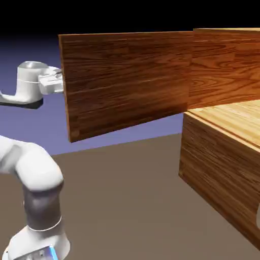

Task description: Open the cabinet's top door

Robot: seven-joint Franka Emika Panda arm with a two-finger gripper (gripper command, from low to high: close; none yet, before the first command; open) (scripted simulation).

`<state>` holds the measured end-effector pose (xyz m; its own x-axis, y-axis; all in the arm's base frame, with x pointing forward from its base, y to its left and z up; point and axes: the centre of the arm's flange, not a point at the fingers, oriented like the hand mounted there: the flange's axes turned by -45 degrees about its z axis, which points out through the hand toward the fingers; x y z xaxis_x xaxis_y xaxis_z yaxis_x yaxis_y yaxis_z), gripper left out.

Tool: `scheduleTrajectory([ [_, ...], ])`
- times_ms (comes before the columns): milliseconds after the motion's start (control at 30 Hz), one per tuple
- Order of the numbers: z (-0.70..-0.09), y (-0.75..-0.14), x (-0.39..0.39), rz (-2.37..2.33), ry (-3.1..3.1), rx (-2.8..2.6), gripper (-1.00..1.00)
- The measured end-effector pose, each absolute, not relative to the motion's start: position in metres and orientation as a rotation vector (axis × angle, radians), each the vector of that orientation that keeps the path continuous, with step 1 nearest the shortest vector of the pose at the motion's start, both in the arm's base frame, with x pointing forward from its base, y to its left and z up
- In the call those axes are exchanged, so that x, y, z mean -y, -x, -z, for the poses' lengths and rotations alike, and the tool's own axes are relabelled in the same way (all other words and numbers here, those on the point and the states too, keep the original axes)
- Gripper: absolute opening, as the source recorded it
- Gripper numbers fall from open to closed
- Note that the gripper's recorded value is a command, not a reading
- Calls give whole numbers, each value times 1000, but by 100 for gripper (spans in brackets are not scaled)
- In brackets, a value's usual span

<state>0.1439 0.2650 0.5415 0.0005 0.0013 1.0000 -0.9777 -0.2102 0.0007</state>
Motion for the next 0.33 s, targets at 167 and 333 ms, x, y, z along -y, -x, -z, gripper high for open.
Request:
scheduleTrajectory([
  [167,-542,-148,-307,-1307,-1306,1142,-100],
  [333,-542,-155,-342,-1258,-1257,1176,-100],
])
